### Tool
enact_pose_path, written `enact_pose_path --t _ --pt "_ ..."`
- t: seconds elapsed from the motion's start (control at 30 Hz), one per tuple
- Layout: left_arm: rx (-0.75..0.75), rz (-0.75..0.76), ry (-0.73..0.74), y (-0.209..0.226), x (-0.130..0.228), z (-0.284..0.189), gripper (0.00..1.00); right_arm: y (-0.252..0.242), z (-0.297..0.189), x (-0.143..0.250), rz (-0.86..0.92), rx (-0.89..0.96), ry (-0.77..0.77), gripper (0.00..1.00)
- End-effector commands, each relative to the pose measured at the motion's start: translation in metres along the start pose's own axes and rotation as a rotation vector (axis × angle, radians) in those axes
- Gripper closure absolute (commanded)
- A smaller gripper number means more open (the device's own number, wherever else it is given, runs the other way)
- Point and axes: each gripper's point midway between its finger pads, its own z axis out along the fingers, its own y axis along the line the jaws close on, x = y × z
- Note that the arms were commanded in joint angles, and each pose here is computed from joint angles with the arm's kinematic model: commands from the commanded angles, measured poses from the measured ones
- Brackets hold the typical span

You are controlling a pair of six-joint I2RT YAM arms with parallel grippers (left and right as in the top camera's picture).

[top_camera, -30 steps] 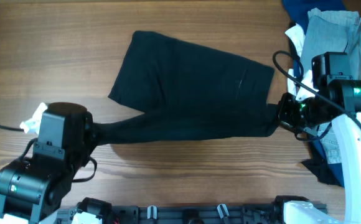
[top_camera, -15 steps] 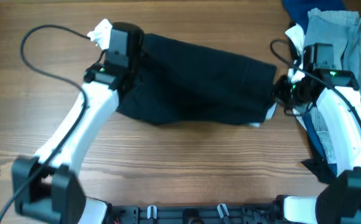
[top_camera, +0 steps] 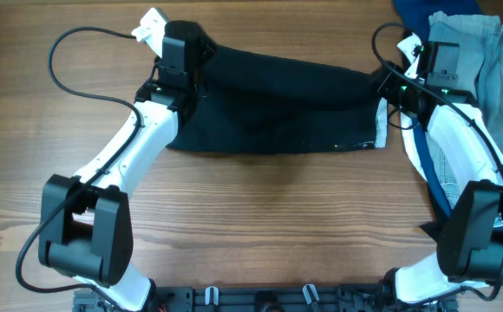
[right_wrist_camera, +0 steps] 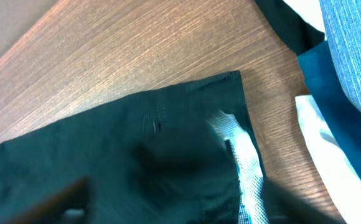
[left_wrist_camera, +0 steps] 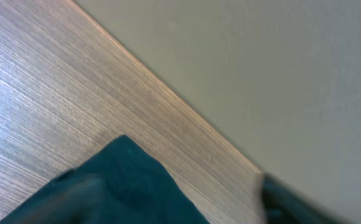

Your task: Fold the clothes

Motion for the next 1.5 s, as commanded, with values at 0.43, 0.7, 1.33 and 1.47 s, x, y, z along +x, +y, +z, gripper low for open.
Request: enact_pose_path --t 0.43,0.7,1.33,1.47 --pt "-0.156 0.391 0.299 0.066 0.035 -0.013 0.00 0.054 0.022 0.086 -0.343 -0.054 0.231 0.01" --pt "-0.389 0.311 0.384 0.155 0.005 -0.022 0.00 0.092 0.069 0.161 -0.403 -0.098 0.345 0.07" --pt "-0.235 0.363 0.741 0.190 0.031 -0.053 0.00 0.166 -0.012 0.127 -0.585 -0.131 0.433 0.05" --pt "-0.273 0.366 0.864 0.202 0.057 -0.070 0.00 0.143 -0.026 0.080 -0.486 -0.099 0.416 0.03"
